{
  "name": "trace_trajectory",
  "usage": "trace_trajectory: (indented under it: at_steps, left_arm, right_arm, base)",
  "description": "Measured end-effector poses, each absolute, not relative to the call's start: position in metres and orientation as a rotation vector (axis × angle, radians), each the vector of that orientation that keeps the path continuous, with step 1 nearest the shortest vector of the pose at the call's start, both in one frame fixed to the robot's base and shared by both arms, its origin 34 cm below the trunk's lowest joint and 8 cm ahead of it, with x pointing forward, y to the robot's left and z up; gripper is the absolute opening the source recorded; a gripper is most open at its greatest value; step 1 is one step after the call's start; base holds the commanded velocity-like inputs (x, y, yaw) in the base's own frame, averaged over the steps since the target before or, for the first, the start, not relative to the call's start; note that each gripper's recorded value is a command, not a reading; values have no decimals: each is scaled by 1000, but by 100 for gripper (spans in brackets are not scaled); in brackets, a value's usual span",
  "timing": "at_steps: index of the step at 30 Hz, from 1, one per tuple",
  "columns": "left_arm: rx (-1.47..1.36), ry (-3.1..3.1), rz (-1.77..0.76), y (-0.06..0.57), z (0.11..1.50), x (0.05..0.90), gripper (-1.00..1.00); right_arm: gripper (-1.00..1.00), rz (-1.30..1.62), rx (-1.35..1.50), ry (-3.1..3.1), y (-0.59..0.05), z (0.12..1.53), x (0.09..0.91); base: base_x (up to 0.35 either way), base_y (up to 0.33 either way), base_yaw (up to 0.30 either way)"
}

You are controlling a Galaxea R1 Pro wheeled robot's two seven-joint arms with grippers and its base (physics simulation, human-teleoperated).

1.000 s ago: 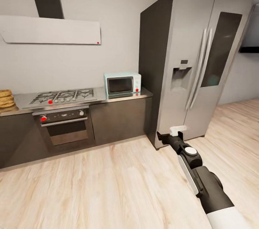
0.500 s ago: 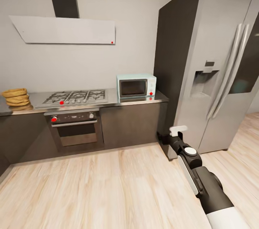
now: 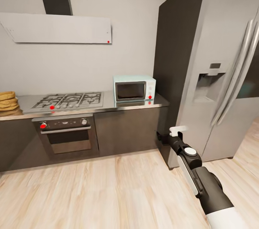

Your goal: In the kitchen, take the popcorn bag from the countertop, put it into the microwave, and heat it until the popcorn is cooked so the cooked popcorn ends up inside the bag.

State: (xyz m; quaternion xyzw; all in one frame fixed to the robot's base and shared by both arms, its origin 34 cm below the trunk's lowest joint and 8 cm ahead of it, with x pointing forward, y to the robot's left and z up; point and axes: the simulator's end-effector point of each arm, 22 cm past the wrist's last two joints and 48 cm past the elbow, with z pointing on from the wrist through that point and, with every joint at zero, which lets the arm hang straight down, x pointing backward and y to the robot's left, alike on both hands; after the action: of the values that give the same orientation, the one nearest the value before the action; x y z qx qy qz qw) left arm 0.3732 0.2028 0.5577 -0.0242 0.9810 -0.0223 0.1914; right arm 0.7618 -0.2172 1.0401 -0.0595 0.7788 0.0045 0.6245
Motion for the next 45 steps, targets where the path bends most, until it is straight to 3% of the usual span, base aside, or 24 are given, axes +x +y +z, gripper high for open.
trace_trajectory:
  at_steps: [20,33,38,45]
  left_arm:
    - [-68,2754,-63,203,558,373,100]
    - [-67,2756,-63,203,558,373,100]
    - [-197,2869,40,258,537,284,100]
    - [-244,2923,54,265,532,245,100]
  right_arm:
    - [100,6,-128,1778,-220,1045,762]
    - [100,-14,-109,1766,-234,1055,768]
    - [100,-18,-97,1770,-239,1053,768]
    - [100,-17,-88,1766,-240,1054,768]
  base:
    - [341,-168,277]
    - [309,-217,34]
    - [279,-245,0]
    - [210,-129,0]
